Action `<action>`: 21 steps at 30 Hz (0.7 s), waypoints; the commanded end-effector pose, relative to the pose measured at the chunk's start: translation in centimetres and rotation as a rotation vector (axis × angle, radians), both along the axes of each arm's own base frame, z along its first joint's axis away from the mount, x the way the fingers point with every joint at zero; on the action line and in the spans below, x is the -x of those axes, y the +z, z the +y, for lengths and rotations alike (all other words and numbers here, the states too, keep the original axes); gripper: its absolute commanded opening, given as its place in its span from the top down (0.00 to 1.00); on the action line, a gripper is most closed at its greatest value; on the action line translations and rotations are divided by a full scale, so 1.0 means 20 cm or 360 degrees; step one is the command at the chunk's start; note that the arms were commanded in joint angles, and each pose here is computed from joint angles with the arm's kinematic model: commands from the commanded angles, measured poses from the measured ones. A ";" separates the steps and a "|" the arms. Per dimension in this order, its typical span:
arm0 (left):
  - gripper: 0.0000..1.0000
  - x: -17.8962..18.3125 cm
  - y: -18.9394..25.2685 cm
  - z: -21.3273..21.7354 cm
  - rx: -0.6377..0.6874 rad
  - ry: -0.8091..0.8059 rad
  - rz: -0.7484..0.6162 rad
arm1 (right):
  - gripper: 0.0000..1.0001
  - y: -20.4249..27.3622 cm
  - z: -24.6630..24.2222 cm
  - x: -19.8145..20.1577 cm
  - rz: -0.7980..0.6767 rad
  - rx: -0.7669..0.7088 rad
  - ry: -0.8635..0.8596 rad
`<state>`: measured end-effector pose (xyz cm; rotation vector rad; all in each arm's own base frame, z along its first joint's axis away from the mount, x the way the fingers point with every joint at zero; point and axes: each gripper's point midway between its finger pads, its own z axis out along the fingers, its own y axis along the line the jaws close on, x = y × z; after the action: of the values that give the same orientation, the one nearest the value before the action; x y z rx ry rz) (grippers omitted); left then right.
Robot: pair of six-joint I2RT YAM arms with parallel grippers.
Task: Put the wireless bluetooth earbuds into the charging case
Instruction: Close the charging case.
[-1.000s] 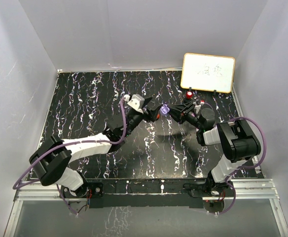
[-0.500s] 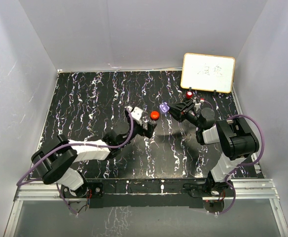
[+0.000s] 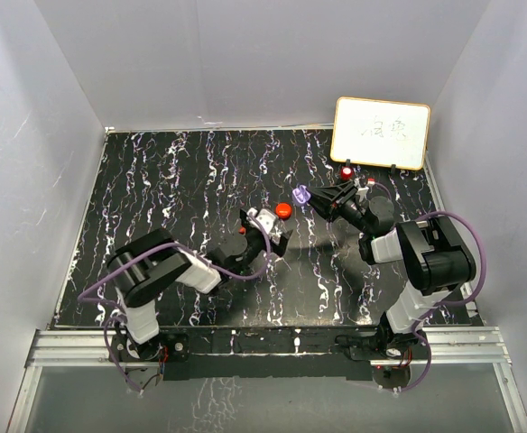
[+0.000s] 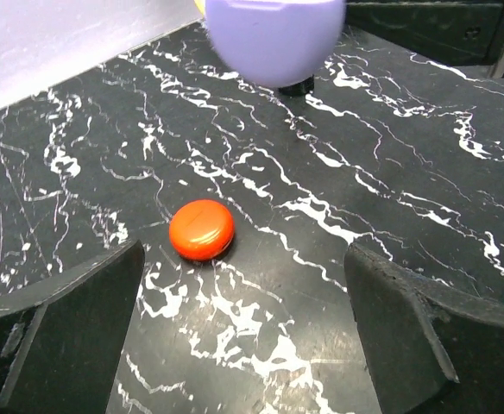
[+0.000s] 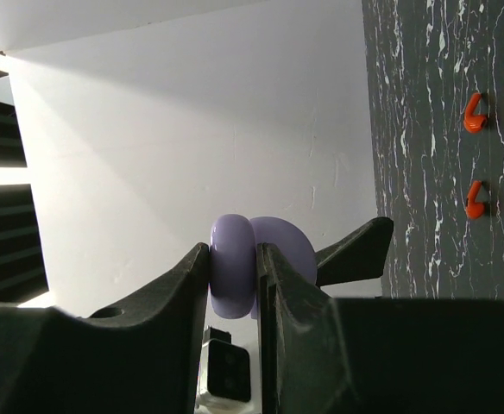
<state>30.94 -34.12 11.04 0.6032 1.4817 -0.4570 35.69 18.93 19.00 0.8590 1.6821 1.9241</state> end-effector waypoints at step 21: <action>0.01 -0.24 0.32 -0.22 0.0044 0.0251 -0.0491 | 1.00 0.11 -0.01 0.01 -0.0079 -0.0006 -0.0050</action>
<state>35.08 -38.16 15.28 0.5440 1.2580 -0.2593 35.81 18.68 19.42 0.8923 1.6753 1.9017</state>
